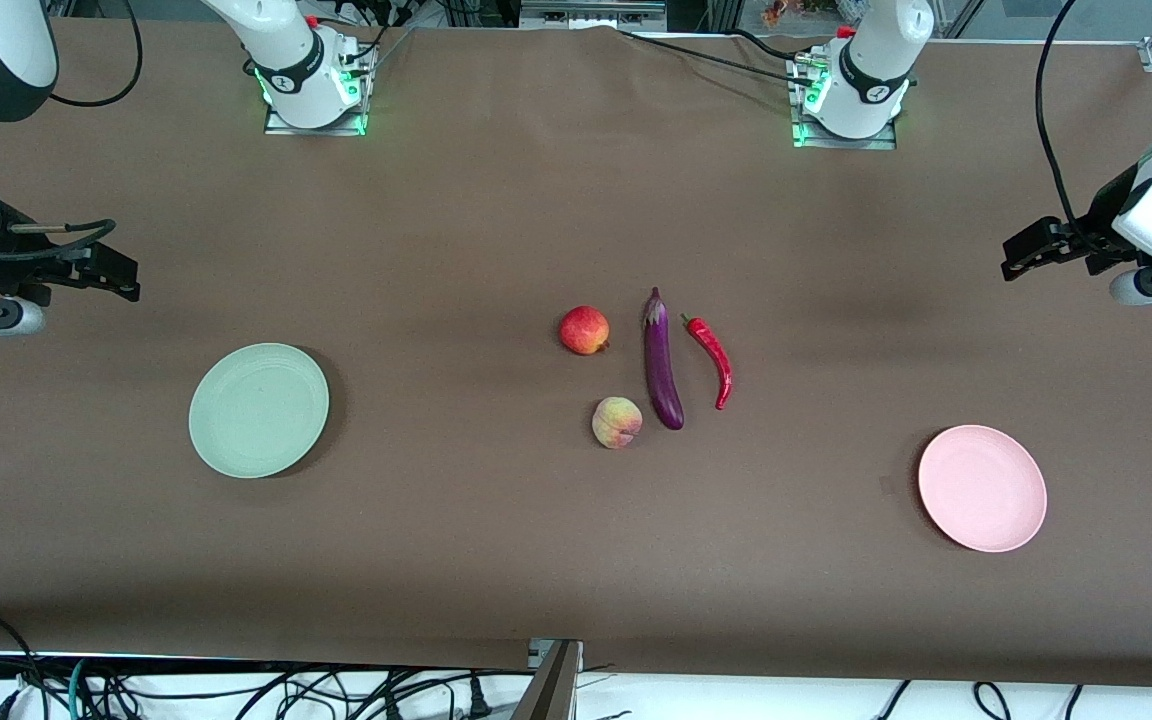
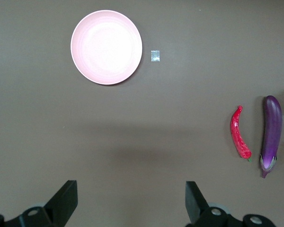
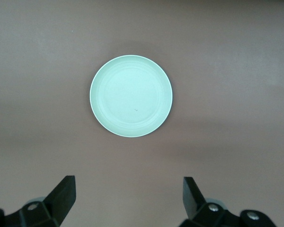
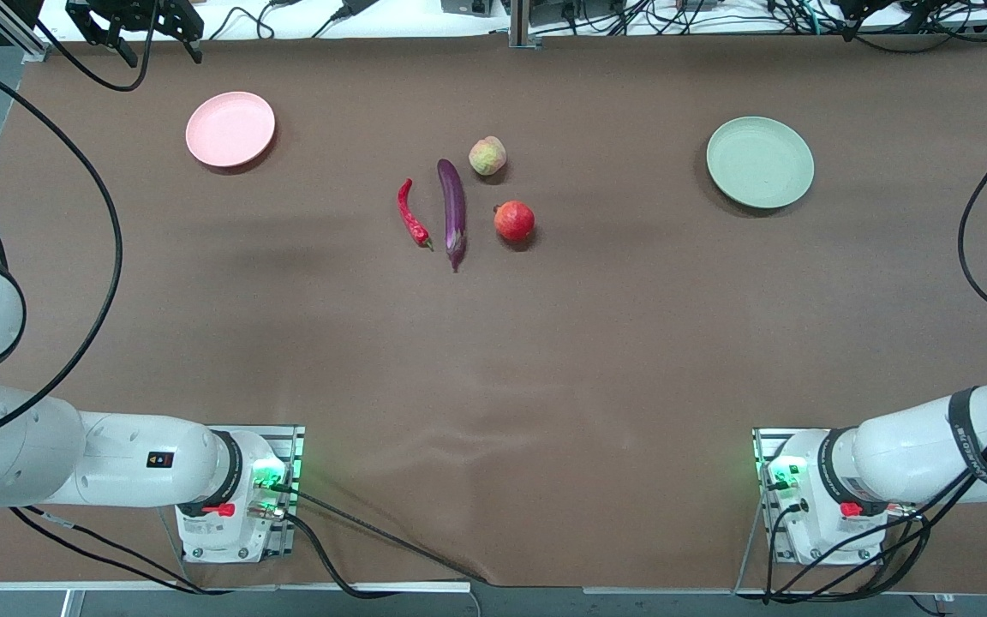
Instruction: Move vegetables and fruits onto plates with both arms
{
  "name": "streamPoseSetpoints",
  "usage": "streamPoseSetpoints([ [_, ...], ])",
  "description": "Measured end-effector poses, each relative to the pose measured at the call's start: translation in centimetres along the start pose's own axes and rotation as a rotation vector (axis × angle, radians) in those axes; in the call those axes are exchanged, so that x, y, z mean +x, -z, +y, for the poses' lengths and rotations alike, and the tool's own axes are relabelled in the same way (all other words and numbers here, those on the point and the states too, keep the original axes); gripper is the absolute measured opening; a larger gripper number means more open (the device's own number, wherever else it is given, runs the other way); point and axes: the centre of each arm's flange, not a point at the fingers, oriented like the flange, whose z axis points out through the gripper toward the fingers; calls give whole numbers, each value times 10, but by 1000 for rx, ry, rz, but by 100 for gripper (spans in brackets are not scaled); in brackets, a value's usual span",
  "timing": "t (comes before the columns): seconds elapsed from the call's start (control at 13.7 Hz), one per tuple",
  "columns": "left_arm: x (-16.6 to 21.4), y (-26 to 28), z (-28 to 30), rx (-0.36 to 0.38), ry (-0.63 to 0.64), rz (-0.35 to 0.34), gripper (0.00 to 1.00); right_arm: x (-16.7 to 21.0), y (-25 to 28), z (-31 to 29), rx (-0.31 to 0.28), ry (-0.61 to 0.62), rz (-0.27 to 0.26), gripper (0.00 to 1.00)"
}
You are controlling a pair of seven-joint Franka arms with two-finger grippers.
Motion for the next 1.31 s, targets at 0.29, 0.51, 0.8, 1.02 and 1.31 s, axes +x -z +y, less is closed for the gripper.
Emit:
streamPoseSetpoints([
  [0.29,0,0,-1,-1,1,-1,100,0,0,0,0,0,0,100],
  [0.51,0,0,-2,-14,7,-5,100,0,0,0,0,0,0,100],
  [0.8,-1,-1,-2,-17,8,-15,100,0,0,0,0,0,0,100],
  [1.02,-2,-2,-2,-17,7,-21,100,0,0,0,0,0,0,100],
  [1.31,-4,-4,-2,-15,7,-44,100,0,0,2,0,-4,0,100],
])
